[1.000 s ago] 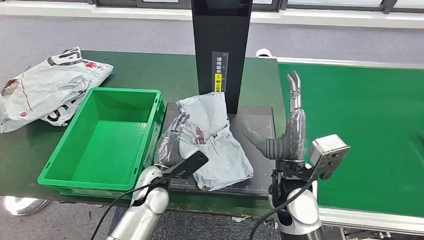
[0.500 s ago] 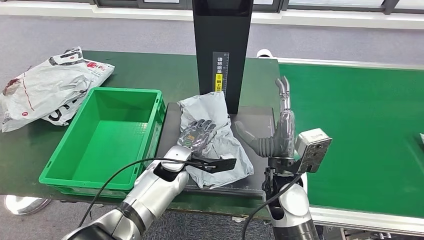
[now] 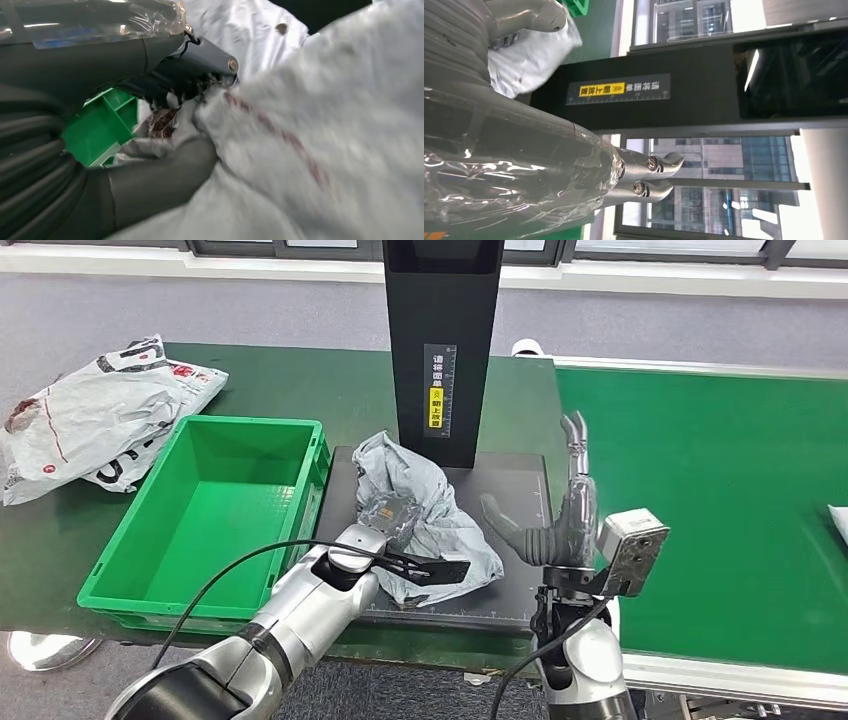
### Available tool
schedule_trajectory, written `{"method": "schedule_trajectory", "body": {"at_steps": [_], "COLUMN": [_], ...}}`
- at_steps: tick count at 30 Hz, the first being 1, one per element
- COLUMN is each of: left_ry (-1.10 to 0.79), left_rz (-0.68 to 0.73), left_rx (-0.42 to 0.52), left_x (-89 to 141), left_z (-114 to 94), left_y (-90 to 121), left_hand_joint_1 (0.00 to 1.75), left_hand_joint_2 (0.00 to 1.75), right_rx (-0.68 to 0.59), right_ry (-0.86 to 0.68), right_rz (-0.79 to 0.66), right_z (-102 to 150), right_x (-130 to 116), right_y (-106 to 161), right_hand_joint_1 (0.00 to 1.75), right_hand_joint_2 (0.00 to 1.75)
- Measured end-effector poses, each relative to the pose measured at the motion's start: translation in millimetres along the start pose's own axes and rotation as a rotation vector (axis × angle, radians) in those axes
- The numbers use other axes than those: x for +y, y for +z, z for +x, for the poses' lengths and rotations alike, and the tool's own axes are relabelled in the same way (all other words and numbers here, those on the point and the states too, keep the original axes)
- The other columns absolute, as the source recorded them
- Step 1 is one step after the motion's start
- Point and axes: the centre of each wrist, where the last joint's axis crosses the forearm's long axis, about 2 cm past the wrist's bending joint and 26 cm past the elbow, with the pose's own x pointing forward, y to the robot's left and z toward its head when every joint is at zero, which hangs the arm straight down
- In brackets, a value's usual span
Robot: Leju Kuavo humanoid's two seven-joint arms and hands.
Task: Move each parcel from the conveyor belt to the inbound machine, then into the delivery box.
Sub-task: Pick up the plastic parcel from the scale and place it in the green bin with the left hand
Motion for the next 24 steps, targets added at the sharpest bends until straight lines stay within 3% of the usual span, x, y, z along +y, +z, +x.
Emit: {"method": "schedule_trajectory", "body": {"at_steps": [6,13,24], "left_ry": [0.02,0.129,0.261], "left_rz": [0.087,0.344,0.815], "left_rx": [-0.001,0.014,0.126], "left_x": [9,38,96], "left_z": [0,-4,-50], "left_y": [0,10,54], "left_hand_joint_1": [1.75,1.75,1.75], "left_hand_joint_2": [1.75,1.75,1.75], "right_rx": [0.011,0.014,0.019], "right_ry": [0.018,0.046,0.083], "right_rz": [-0.032,-0.098,-0.196], "right_z": [6,15,21], "right_x": [-4,-11,-20], "right_y": [5,18,37], "right_hand_joint_1": [0.0,0.0,0.0], "right_hand_joint_2": [1.75,1.75,1.75]}}
